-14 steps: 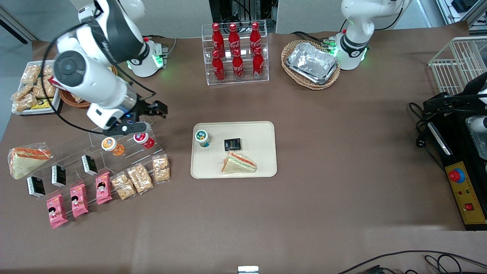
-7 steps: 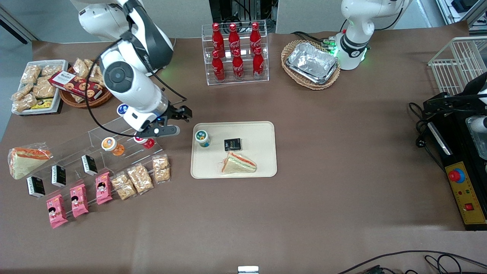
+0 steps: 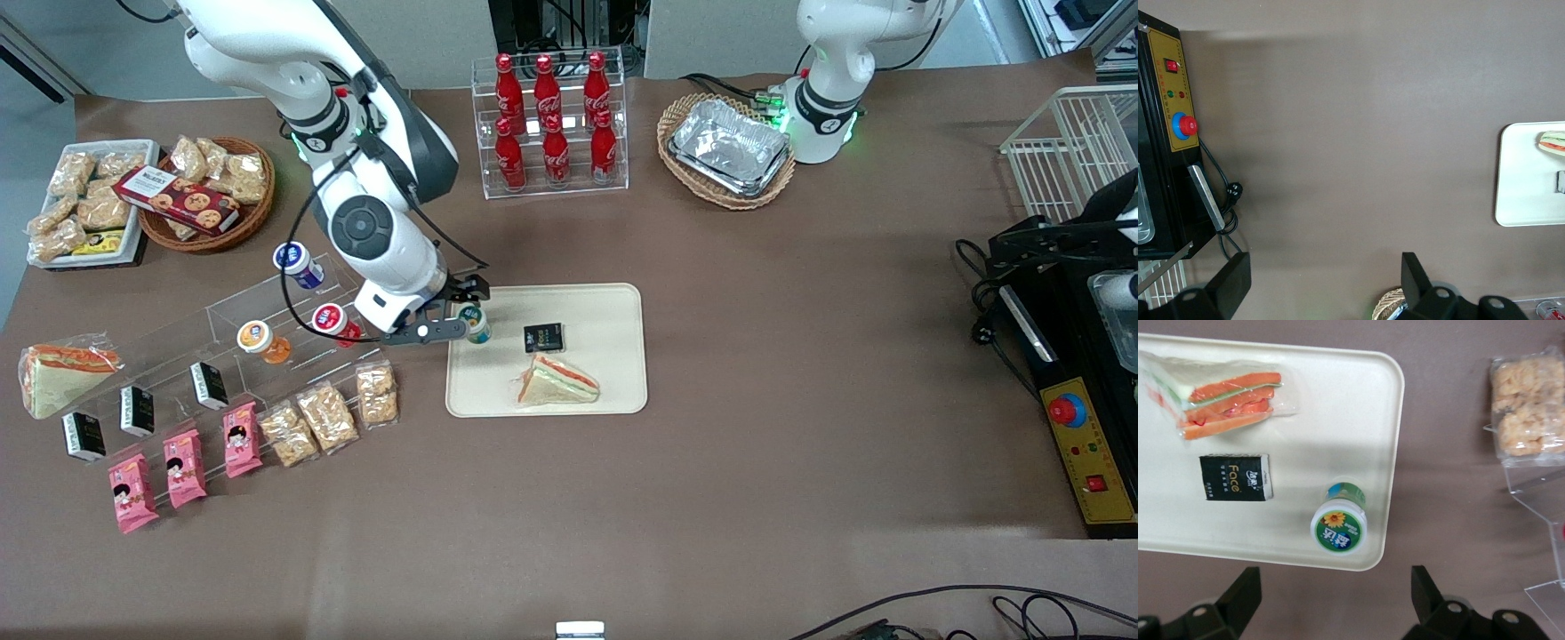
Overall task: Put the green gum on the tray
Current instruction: 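Reach the open right gripper over the green-capped gum bottle on the tray, then lower the right gripper and close it around the green gum bottle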
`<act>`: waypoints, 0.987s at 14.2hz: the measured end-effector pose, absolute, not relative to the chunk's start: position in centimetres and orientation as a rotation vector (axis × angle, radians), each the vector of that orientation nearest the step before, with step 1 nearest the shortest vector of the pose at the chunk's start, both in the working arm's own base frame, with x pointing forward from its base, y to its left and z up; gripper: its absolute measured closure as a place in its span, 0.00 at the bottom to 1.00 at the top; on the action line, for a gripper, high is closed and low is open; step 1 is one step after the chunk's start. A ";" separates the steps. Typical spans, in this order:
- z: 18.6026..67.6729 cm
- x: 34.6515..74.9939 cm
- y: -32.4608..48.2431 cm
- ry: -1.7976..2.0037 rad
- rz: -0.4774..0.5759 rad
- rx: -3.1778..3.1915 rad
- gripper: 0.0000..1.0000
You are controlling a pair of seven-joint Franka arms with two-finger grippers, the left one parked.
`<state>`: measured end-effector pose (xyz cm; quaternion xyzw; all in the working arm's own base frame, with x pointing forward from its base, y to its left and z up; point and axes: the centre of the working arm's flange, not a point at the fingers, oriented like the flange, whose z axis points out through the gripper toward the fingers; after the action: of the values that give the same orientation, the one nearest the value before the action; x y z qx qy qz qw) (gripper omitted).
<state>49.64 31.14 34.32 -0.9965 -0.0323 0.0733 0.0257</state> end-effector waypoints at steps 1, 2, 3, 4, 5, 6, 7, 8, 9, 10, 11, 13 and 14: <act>33.5 49.5 31.5 -0.107 0.235 -3.084 0.00; 32.8 49.4 31.9 -0.115 0.237 -3.085 0.00; 31.9 49.1 32.2 -0.122 0.230 -3.085 0.00; 31.0 48.7 32.3 -0.126 0.218 -3.085 0.00; 29.9 48.2 32.3 -0.129 0.206 -3.085 0.00; 29.0 47.7 32.3 -0.134 0.199 -3.086 0.00; 28.4 47.2 32.5 -0.142 0.194 -3.086 0.00; 27.9 46.8 32.7 -0.152 0.190 -3.087 0.00; 27.5 46.5 32.9 -0.159 0.185 -3.086 0.00; 27.0 46.4 33.1 -0.162 0.180 -3.086 0.00; 26.5 46.4 33.1 -0.159 0.174 -3.086 0.00; 25.3 46.4 33.1 -0.155 0.171 -3.088 0.00; 24.7 46.3 33.0 -0.153 0.168 -3.089 0.00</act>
<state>46.30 33.03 24.70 -0.9971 -0.0494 0.0543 0.0223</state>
